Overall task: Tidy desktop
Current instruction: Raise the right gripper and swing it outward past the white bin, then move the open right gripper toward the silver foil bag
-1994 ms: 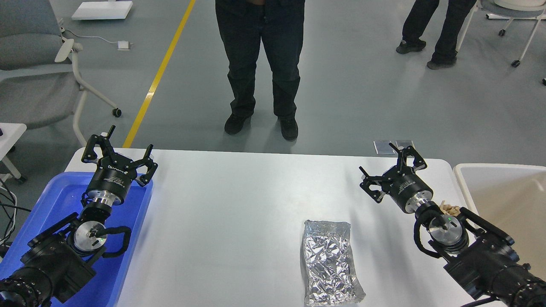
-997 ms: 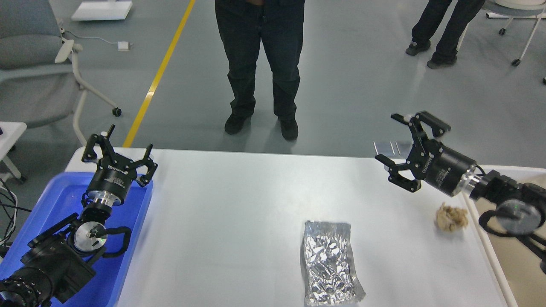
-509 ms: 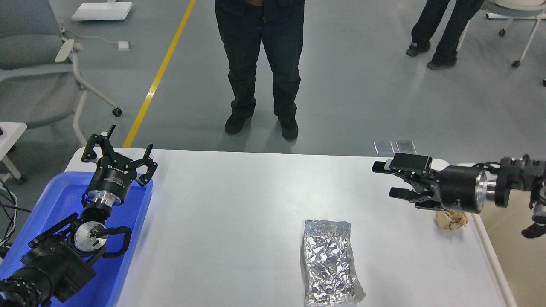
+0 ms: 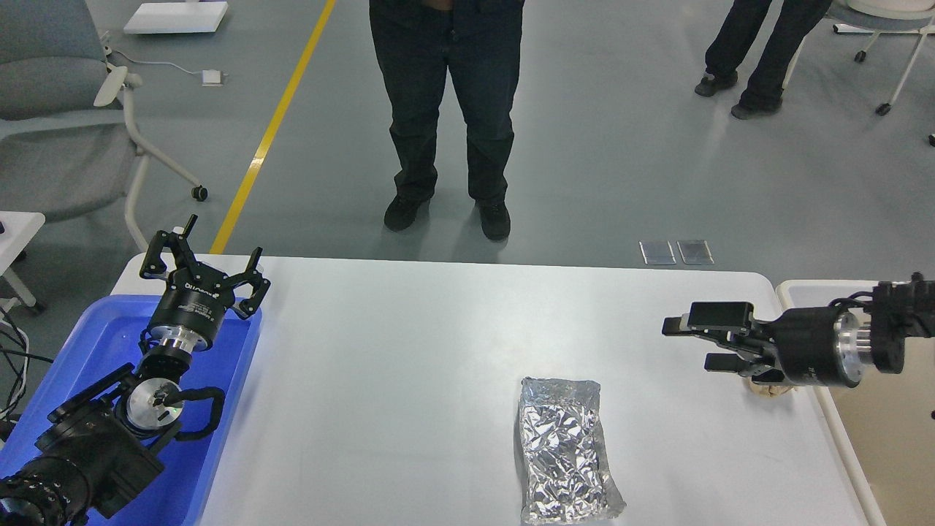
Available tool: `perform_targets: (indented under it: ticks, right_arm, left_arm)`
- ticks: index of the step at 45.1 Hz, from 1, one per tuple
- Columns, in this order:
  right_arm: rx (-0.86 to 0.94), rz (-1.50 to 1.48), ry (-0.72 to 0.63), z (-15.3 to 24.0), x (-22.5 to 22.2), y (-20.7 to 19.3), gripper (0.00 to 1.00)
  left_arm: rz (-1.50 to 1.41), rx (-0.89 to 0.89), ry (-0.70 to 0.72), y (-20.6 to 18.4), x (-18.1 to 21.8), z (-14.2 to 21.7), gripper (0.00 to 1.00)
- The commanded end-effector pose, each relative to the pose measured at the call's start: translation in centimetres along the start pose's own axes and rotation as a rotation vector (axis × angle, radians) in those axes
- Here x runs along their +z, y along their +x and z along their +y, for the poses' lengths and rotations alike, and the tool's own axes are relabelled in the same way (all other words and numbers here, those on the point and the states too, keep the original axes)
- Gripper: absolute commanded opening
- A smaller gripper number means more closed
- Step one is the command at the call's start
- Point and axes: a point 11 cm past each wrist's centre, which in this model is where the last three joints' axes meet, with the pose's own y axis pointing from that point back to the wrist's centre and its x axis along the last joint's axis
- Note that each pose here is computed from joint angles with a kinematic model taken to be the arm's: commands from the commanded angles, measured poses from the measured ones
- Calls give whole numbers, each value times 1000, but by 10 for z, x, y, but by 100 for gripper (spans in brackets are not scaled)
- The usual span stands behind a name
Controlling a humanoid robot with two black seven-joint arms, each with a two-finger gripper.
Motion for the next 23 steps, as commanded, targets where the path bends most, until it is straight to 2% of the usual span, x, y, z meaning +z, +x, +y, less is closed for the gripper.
perform_targets:
  ticks: [1, 11, 20, 23]
  right_arm:
    - [94, -272, 76, 19, -13, 26, 100]
    - [74, -321, 61, 21, 0, 13, 100]
    - [-13, -249, 112, 14, -35, -10, 96]
    - [-34, -191, 125, -3, -49, -16, 93]
  left_arm:
    - [2, -2, 0, 0, 0, 0, 100]
    - [2, -2, 0, 0, 0, 0, 100]
    - [2, -2, 0, 0, 0, 0, 100]
    - [2, -2, 0, 0, 0, 0, 100]
